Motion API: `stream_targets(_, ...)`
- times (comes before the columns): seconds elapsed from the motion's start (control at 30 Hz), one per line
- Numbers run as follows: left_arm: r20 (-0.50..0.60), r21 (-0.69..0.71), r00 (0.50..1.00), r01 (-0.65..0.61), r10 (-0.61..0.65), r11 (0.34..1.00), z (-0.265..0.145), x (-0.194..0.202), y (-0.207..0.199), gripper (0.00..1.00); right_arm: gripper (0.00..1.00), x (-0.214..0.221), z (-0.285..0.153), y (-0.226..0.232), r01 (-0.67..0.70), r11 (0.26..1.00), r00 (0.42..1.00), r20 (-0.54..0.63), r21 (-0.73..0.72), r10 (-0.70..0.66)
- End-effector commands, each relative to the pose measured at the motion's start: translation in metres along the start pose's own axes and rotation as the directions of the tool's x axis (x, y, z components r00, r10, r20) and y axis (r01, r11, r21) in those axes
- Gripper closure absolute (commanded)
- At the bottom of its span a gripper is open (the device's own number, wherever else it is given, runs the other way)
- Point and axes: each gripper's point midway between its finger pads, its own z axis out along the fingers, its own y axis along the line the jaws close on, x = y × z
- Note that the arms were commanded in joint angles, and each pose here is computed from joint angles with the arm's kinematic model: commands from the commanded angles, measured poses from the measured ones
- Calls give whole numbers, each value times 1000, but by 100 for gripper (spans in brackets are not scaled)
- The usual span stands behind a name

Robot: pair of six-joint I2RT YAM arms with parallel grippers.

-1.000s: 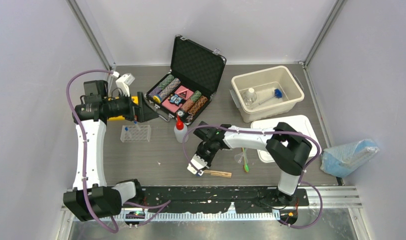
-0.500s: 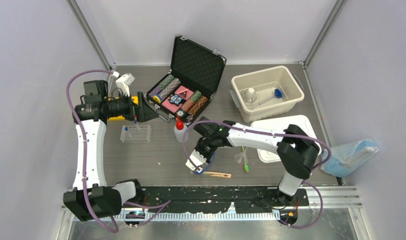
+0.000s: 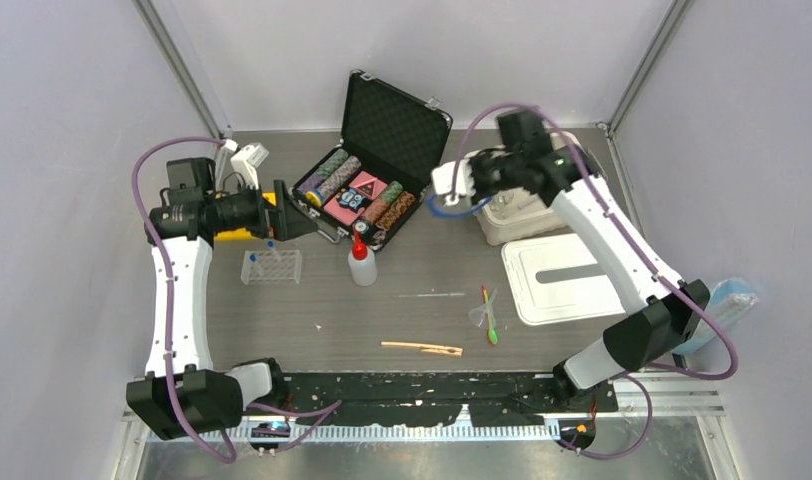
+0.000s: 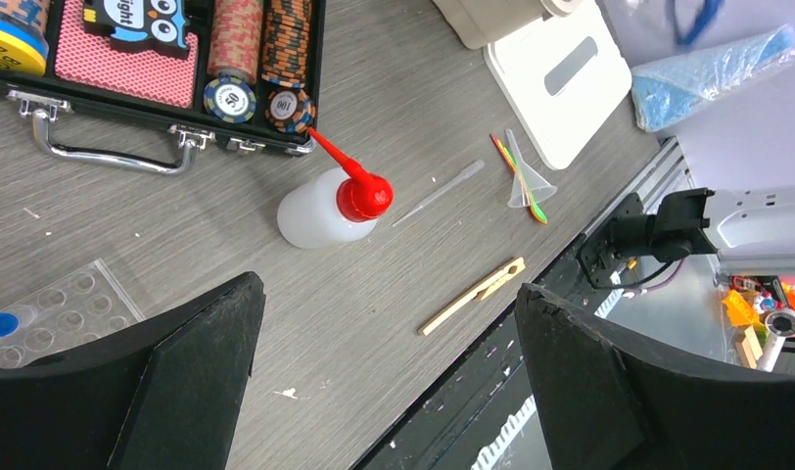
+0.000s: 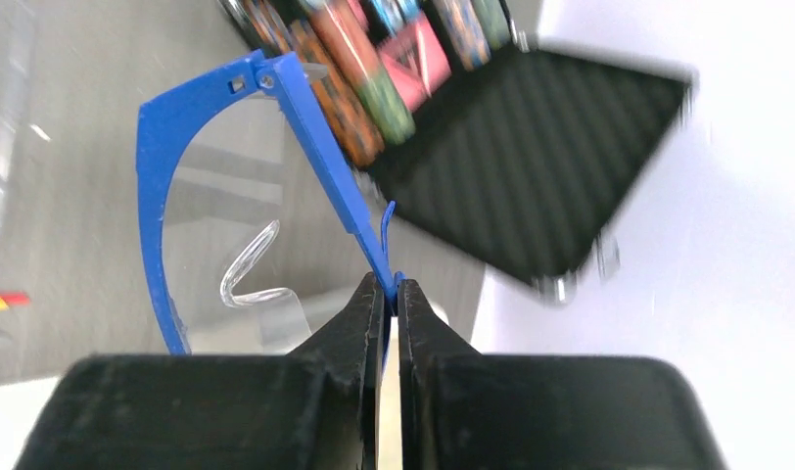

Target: Organize the chemistry lab equipment

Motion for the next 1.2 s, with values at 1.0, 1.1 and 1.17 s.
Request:
stream_targets(1.0, -37, -4, 999, 26, -26, 1000, 16, -30, 29, 1, 42, 341, -53, 38, -157, 987, 849, -517, -47, 110)
stream_targets(1.1, -30, -2, 999, 16, -16, 1000, 14, -31, 27, 1, 34, 323, -69, 20, -174, 984, 841, -514, 34, 167)
stream_targets(1.17, -23, 0, 1000, 9, -9, 1000, 13, -31, 25, 1, 31, 301, -85, -1, -199, 972, 844, -483, 123, 233)
